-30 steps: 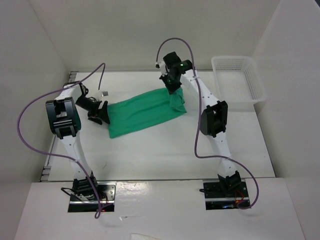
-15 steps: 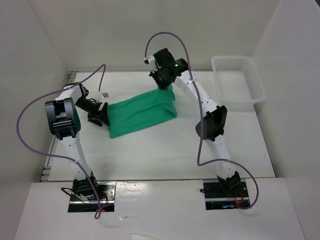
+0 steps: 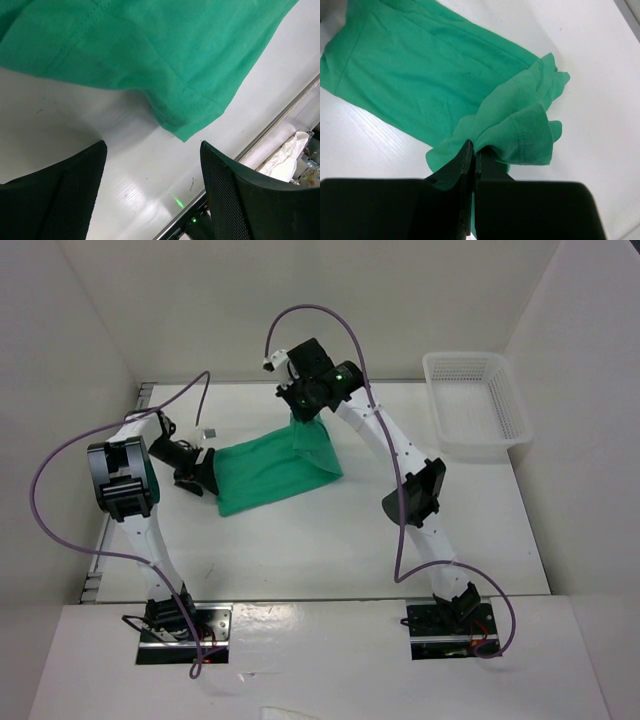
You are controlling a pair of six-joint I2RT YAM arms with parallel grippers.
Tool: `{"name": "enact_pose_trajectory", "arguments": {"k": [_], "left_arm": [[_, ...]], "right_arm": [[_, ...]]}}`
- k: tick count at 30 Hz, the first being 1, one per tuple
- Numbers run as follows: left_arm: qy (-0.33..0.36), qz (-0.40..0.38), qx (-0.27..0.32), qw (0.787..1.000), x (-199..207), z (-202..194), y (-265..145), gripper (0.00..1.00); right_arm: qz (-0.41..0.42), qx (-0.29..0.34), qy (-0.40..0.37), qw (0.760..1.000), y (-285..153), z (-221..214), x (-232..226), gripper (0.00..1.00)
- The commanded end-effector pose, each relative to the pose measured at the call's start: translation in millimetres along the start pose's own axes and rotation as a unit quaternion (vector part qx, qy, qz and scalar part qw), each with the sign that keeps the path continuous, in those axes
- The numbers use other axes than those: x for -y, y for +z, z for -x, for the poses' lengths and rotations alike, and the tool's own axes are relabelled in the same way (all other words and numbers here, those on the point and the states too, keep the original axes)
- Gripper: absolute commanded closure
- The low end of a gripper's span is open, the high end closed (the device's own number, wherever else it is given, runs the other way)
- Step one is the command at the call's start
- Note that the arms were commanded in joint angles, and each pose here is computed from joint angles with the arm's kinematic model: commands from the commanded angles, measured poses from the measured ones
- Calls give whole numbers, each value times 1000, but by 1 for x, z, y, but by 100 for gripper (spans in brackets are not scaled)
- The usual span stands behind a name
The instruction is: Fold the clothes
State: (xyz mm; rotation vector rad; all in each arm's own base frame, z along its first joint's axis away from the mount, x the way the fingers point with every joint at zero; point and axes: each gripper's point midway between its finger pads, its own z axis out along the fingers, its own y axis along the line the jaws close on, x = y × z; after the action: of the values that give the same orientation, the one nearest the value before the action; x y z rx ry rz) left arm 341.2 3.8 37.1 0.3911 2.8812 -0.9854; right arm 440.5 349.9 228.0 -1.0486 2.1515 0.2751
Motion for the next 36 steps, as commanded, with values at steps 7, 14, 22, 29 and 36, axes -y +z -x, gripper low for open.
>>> {"name": "enact_pose_trajectory", "arguments": {"k": [7, 14, 22, 29, 36], "left_arm": [[14, 5, 15, 1000, 6, -5, -18, 18], [11, 3, 12, 1000, 9, -9, -19, 18], [6, 2, 15, 1000, 6, -12, -22, 18], [3, 0, 12, 1000, 7, -13, -23, 18], [10, 2, 15, 1000, 10, -14, -25, 18]], "right_arm": [[43, 39, -31, 998, 13, 25, -41, 100], [68, 45, -47, 996, 18, 30, -70, 100], [81, 53, -58, 994, 25, 34, -89, 100], [108, 59, -69, 990, 30, 36, -114, 100], [119, 75, -74, 987, 35, 43, -123, 100]]}}
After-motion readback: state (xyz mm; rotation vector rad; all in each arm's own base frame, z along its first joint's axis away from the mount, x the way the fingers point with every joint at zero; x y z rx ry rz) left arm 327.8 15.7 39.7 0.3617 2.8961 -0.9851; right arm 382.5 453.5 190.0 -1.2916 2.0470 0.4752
